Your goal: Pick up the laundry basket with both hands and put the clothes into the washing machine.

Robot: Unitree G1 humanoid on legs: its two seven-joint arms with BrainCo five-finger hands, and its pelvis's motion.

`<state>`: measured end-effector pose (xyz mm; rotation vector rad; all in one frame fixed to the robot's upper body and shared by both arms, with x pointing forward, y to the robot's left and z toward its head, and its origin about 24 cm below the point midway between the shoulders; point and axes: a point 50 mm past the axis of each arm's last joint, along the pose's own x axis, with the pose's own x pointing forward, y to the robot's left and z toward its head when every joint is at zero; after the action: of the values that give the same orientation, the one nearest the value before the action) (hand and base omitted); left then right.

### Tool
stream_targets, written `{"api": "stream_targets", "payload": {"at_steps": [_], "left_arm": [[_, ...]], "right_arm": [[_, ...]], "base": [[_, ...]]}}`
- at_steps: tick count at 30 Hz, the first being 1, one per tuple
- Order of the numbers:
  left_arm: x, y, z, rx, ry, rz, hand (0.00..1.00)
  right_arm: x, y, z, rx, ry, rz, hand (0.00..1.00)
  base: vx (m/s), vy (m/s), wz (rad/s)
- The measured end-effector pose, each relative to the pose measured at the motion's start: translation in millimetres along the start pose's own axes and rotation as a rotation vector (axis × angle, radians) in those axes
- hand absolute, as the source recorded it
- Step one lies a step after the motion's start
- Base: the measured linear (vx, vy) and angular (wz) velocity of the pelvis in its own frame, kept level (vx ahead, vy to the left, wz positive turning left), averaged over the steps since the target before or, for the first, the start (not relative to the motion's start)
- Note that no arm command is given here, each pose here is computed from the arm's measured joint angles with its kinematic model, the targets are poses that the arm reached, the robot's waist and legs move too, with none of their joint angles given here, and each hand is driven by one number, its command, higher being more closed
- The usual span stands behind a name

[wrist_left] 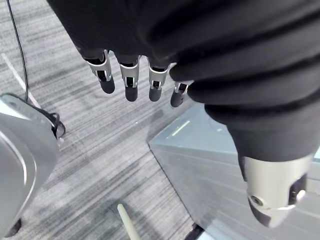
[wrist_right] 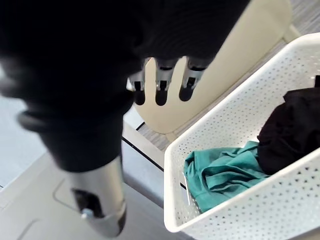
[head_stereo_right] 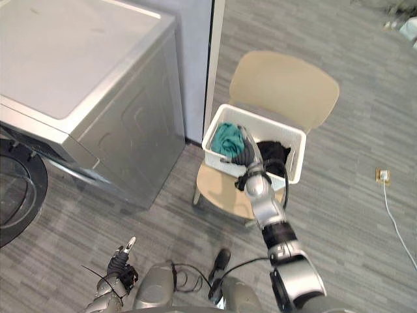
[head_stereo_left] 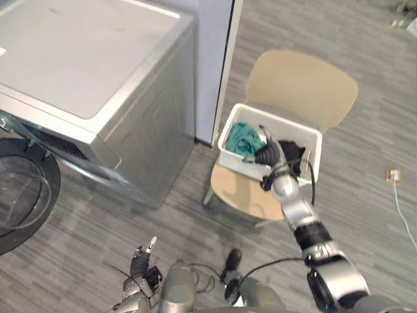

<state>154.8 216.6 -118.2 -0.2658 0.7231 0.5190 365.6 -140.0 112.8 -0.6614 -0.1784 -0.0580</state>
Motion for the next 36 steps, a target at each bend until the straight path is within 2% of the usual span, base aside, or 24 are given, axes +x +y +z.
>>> {"api": "stream_targets", "payload": {"at_steps": [1, 4, 7, 11, 16, 23, 31, 36], "left_arm": [[0, -1, 3, -0.003, -0.014, -0.004, 0.00], [2, -8, 22, -0.036, -0.088, -0.027, 0.00], [1, -11, 28, -0.064, -0.120, -0.039, 0.00], [0, -19, 27, -0.090, -0.124, -0.061, 0.00], [1, -38, 34, -0.124, -0.145, -0.115, 0.00], [-1, -52, 33, -0.157, -0.138, -0.155, 0.00], [1, -63, 48, -0.206, -0.178, -0.172, 0.00], [0, -69, 50, -0.216, -0.176, -0.188, 0.00]], "right_arm": [[9, -8, 6, -0.018, -0.013, -0.013, 0.00], [53, -68, 40, -0.132, -0.057, -0.133, 0.00], [67, -111, 49, -0.207, -0.029, -0.222, 0.00], [73, -142, 44, -0.265, 0.063, -0.275, 0.00], [76, -169, 56, -0.303, 0.069, -0.331, 0.00], [82, -184, 95, -0.387, -0.034, -0.358, 0.00], [85, -178, 124, -0.465, -0.127, -0.329, 0.00], [86, -172, 124, -0.505, -0.129, -0.287, 0.00]], "base": [[-0.20, 0.072, -0.19], [-0.20, 0.084, -0.29], [-0.11, 0.094, -0.04], [-0.02, 0.140, -0.01], [0.02, 0.108, 0.00], [0.03, 0.084, 0.13], [0.00, 0.104, 0.08], [0.01, 0.109, 0.04]]}}
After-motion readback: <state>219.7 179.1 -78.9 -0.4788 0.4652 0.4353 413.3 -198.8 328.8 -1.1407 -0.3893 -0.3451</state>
